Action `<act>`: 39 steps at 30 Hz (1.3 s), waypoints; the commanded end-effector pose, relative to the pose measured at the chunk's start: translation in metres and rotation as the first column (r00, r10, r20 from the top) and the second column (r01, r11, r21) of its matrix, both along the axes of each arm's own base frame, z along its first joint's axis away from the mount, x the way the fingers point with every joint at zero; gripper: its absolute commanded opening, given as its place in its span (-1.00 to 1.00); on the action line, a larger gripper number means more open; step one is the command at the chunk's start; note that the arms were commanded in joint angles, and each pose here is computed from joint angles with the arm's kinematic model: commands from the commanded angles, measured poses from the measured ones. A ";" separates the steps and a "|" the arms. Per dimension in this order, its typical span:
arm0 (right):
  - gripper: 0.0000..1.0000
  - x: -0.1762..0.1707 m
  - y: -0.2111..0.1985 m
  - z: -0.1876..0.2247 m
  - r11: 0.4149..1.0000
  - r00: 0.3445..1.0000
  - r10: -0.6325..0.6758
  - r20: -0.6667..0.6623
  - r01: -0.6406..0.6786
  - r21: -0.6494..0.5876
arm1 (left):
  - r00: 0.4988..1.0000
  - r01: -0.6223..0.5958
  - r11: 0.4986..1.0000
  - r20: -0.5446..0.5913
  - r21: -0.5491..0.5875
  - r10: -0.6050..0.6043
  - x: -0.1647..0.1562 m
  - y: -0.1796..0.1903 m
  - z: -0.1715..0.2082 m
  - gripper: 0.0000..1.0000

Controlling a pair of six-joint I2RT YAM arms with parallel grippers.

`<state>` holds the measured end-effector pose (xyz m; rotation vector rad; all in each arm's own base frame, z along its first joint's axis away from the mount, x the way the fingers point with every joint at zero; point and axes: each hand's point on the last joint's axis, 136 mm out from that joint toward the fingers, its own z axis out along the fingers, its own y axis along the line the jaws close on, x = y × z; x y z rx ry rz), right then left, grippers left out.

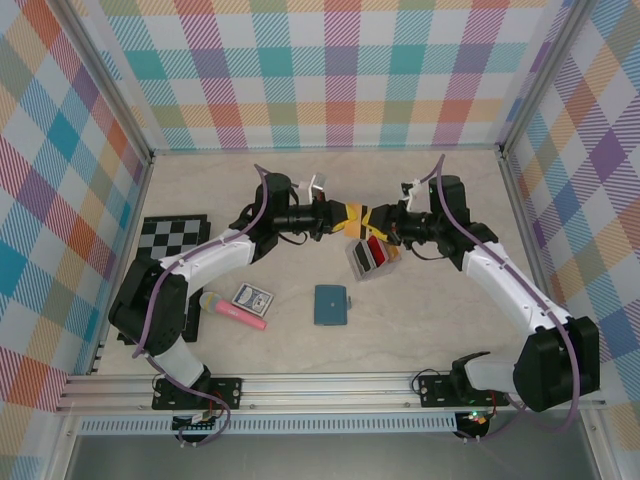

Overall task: Put the credit cards into the card holder
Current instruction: Pick up the credit card from the storage box, then open the card holder at the bottom-center of the table.

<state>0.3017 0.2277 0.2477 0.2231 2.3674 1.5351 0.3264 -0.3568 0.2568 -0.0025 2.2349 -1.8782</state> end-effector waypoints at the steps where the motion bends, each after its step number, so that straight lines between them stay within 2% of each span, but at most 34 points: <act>1: -0.53 0.002 0.006 0.014 0.996 0.997 0.055 0.049 -0.058 0.074 | 0.998 0.061 0.997 0.026 -0.051 -0.060 -0.008 -0.002 0.018 -1.00; 3: -0.57 0.003 0.006 0.013 0.995 0.997 0.055 0.050 -0.059 0.078 | 0.997 0.070 0.996 0.018 -0.058 -0.069 -0.008 -0.003 0.019 -1.00; 7: -0.81 0.002 0.005 0.012 0.994 0.997 0.059 0.052 -0.063 0.086 | 0.996 0.084 0.995 -0.006 -0.061 -0.085 -0.009 -0.003 0.015 -1.00; 8: -0.84 0.001 0.004 0.012 0.995 0.997 0.058 0.045 -0.062 0.084 | 0.997 0.073 0.996 -0.021 -0.048 -0.074 -0.007 0.000 0.010 -0.92; 9: -0.84 0.001 0.003 0.010 0.996 0.998 0.050 0.033 -0.052 0.076 | 0.998 0.054 0.998 -0.037 -0.029 -0.055 -0.005 0.003 0.004 -0.62; 11: -0.84 0.001 -0.009 -0.005 0.999 0.999 -0.033 -0.036 0.033 -0.012 | 0.995 -0.024 0.998 -0.093 0.063 0.030 0.002 0.019 -0.019 -0.27; 12: -0.84 0.000 -0.015 -0.013 0.995 0.995 -0.080 -0.067 0.076 -0.068 | 0.991 -0.060 0.991 -0.111 0.123 0.074 0.004 0.029 -0.030 0.04; 13: -0.86 0.001 -0.024 -0.021 0.981 0.986 -0.145 -0.088 0.132 -0.140 | 0.984 -0.102 0.976 -0.122 0.193 0.127 0.004 0.041 -0.043 0.17; 14: -0.88 -0.003 -0.031 -0.032 0.955 0.970 -0.210 -0.119 0.178 -0.236 | 0.977 -0.137 0.956 -0.124 0.258 0.174 0.003 0.052 -0.054 0.20; 16: -0.87 -0.012 -0.039 -0.045 0.884 0.948 -0.293 -0.121 0.221 -0.411 | 0.952 -0.199 0.885 -0.132 0.421 0.276 -0.002 0.079 -0.079 0.40; 19: -0.88 -0.024 -0.025 -0.055 0.825 0.943 -0.316 -0.105 0.218 -0.522 | 0.931 -0.209 0.804 -0.138 0.556 0.337 -0.016 0.104 -0.104 0.42; 25: -0.90 -0.042 -0.001 -0.075 0.708 0.943 -0.329 -0.052 0.210 -0.674 | 0.918 -0.194 0.718 -0.134 0.668 0.373 -0.041 0.132 -0.130 0.43; 27: -0.88 -0.046 0.010 -0.081 0.702 0.954 -0.296 -0.055 0.178 -0.690 | 0.914 -0.195 0.698 -0.129 0.689 0.384 -0.048 0.139 -0.138 0.44; 29: -0.86 -0.050 0.027 -0.090 0.730 0.970 -0.231 -0.079 0.119 -0.673 | 0.910 -0.191 0.689 -0.136 0.699 0.390 -0.054 0.142 -0.145 0.44; 32: -0.85 -0.058 0.043 -0.107 0.735 0.977 -0.175 -0.124 0.046 -0.677 | 0.912 -0.171 0.678 -0.146 0.715 0.383 -0.063 0.142 -0.156 0.44; 39: -0.84 -0.072 0.048 -0.142 0.693 0.972 -0.136 -0.190 -0.043 -0.720 | 0.926 -0.128 0.670 -0.154 0.731 0.344 -0.075 0.133 -0.170 0.44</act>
